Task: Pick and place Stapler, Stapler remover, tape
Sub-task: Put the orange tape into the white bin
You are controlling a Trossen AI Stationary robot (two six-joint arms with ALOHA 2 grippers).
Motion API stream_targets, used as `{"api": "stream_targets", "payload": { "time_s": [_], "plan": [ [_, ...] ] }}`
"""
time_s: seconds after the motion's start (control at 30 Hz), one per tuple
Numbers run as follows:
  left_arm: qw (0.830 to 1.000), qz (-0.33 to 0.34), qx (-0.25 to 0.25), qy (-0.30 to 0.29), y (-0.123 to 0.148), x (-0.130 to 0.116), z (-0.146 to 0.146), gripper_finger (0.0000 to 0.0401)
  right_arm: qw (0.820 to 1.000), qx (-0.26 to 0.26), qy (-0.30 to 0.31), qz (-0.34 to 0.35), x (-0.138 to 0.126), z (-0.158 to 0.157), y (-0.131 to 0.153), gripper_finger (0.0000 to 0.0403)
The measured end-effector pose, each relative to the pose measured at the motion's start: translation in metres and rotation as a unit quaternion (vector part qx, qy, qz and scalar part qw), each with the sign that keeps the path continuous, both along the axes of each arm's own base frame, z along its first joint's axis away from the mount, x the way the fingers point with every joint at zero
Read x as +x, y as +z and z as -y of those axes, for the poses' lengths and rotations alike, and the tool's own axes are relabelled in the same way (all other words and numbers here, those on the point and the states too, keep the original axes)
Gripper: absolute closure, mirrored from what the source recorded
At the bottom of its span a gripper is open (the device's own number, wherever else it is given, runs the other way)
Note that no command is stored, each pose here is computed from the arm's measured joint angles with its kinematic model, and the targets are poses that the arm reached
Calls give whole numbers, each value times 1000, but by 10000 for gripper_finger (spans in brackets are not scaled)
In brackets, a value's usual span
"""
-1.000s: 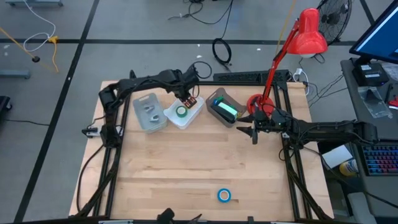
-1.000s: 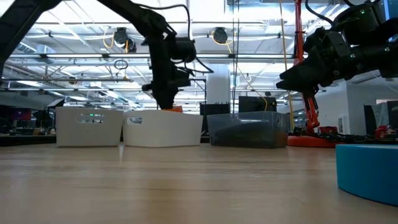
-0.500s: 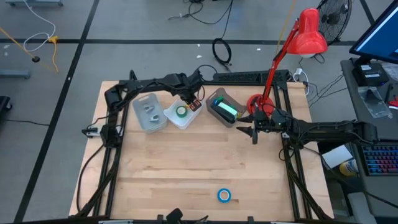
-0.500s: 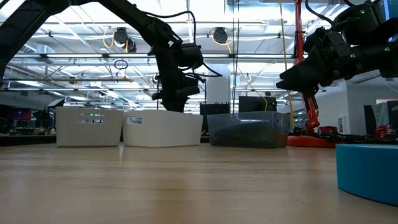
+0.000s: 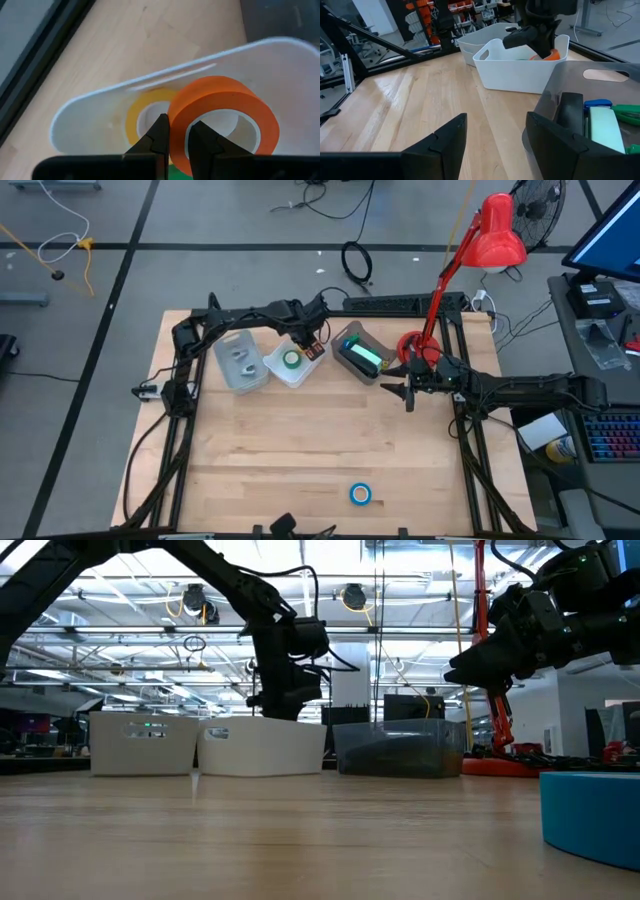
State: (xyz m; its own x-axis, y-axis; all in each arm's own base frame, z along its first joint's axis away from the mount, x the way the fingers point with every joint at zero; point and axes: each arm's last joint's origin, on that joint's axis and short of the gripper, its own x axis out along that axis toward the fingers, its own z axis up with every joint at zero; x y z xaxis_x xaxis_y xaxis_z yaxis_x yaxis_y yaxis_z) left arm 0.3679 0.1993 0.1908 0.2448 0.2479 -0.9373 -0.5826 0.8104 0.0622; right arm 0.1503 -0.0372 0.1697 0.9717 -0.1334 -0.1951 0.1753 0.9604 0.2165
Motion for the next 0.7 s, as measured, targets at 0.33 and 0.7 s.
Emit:
{"api": "stream_targets", "payload": {
  "time_s": [0.33, 0.7],
  "plan": [
    [1000, 6, 7, -5, 0, 0, -4, 326, 1000, 0, 0, 0, 0, 0, 0, 206],
    [1000, 4, 10, -16, 0, 0, -3, 319, 1000, 0, 0, 0, 0, 0, 0, 206]
  ]
}}
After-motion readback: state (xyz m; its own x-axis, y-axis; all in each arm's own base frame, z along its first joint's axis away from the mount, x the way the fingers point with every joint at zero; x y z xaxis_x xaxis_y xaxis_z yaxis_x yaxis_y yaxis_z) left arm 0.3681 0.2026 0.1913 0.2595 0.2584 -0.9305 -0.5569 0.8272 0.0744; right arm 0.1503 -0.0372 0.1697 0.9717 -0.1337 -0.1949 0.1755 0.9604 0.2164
